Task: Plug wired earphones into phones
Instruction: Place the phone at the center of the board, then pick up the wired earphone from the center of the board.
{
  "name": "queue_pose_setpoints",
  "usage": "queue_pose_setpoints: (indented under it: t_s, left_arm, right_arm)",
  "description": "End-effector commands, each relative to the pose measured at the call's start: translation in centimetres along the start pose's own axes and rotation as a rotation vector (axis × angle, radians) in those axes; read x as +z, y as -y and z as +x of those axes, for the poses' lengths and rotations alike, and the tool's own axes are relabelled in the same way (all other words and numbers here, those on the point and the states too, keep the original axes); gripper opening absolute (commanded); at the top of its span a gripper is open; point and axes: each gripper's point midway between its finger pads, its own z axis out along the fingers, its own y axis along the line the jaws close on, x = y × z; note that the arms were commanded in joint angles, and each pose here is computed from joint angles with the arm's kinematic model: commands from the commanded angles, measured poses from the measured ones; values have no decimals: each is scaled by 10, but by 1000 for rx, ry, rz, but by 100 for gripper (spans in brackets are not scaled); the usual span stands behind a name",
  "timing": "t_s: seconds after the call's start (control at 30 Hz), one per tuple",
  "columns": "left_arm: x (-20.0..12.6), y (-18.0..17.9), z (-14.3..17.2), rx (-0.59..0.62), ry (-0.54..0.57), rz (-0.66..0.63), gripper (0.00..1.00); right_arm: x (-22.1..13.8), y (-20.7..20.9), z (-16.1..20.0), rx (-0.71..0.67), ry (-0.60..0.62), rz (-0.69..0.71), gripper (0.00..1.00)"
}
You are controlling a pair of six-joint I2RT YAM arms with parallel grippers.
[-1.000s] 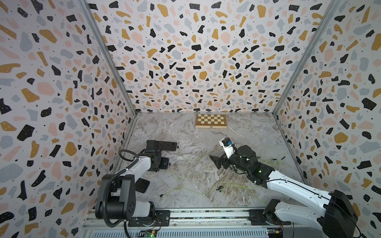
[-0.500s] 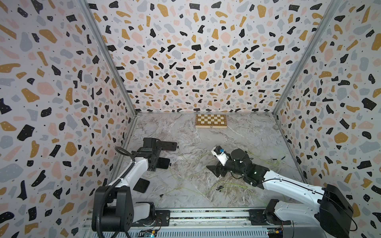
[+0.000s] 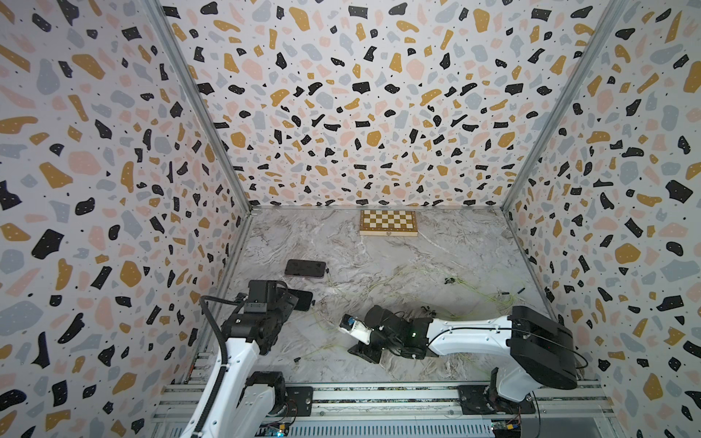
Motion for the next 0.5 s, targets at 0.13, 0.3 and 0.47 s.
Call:
queue_pose_setpoints:
  t_s: [0.13,0.3,0.47]
  left_arm:
    - [-2,-25,18,-20,-55,-43,98]
    - [1,-28,21,-27,-66,-46,97]
    - [2,-30,20,-33,-58,-51,96]
  right_arm:
    - [26,9,4,61,-64,64,42]
    - [41,6,15,60,-110,75,35]
    - [48,7,27,41,-155,111,27]
